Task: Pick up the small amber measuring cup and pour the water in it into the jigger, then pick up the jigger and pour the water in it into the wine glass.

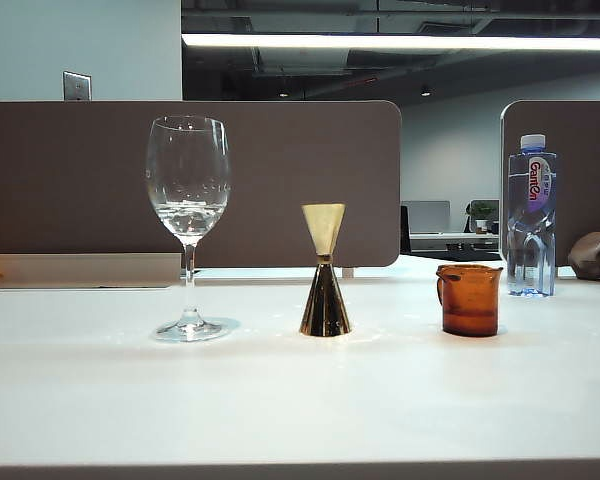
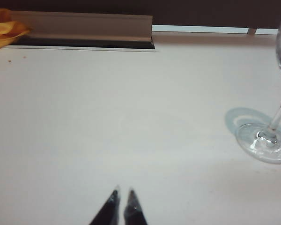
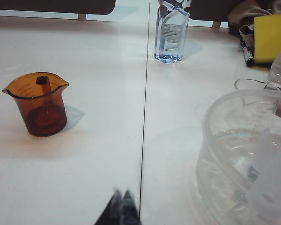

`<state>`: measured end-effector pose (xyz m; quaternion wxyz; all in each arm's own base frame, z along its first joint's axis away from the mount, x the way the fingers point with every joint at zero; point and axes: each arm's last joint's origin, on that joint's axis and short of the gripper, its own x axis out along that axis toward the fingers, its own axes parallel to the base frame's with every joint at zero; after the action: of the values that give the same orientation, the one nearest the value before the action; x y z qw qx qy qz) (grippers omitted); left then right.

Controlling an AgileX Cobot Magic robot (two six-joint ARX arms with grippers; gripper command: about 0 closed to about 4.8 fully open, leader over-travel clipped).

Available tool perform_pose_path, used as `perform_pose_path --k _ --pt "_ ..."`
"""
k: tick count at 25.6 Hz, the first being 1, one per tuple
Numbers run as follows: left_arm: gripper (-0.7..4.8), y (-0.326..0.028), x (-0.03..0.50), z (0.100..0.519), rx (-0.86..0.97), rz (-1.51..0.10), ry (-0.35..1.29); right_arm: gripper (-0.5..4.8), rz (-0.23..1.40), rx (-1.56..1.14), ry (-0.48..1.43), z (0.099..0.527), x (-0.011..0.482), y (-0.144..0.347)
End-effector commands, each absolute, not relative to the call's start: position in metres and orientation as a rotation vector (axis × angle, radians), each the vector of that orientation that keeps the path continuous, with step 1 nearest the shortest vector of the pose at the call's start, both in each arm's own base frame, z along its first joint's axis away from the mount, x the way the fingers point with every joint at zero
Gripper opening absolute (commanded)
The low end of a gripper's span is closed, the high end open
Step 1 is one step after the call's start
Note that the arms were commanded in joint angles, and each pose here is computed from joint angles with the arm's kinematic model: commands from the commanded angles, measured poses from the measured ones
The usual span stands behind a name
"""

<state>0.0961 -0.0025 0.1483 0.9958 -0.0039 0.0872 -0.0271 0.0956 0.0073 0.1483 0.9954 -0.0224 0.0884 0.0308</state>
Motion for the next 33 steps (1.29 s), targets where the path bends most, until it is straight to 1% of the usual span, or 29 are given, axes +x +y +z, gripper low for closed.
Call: perform_pose_path --k 1,12,18,21,23,24,26,29,30,31,32,33 --pt "0.26 -0.002 0.096 0.148 -0.011 -0.054 0.179 -0.05 0.063 -0.047 0.182 0.146 0.096 0.007" --pt "0.26 -0.004 0.096 0.149 -0.009 -0.069 0.183 -0.05 0.063 -0.047 0.182 0.146 0.096 0.007" --pt "0.26 -0.009 0.097 0.164 -0.003 -0.116 0.295 -0.05 0.063 -0.047 0.182 0.146 0.096 0.007" --pt "0.26 -0.011 0.094 0.186 0.005 -0.146 0.393 -0.05 0.063 -0.047 0.182 0.146 0.096 0.007" --pt "0.26 -0.013 0.093 0.203 0.010 -0.156 0.424 -0.05 0.063 -0.047 0.182 0.146 0.096 0.007" --pt "0.26 -0.013 0.094 0.220 0.011 -0.161 0.412 -0.05 0.063 -0.047 0.182 0.146 0.096 0.007" --pt "0.26 -0.014 0.095 0.240 0.005 -0.172 0.381 -0.05 0.063 -0.047 0.182 0.146 0.096 0.007" --pt "0.26 -0.019 0.092 0.275 -0.091 -0.242 0.342 -0.05 0.063 -0.047 0.182 0.146 0.096 0.007" --pt "0.26 -0.024 0.086 0.299 -0.154 -0.333 0.335 -0.05 0.063 -0.047 0.182 0.146 0.096 0.007" --pt "0.26 -0.028 0.081 0.314 -0.150 -0.415 0.330 -0.05 0.063 -0.047 0.182 0.146 0.096 0.007" --pt "0.26 -0.033 0.076 0.325 -0.140 -0.506 0.324 -0.05 0.063 -0.047 0.182 0.146 0.096 0.007" --pt "0.26 -0.036 0.073 0.330 -0.135 -0.562 0.319 -0.05 0.064 -0.047 0.182 0.146 0.096 0.007"
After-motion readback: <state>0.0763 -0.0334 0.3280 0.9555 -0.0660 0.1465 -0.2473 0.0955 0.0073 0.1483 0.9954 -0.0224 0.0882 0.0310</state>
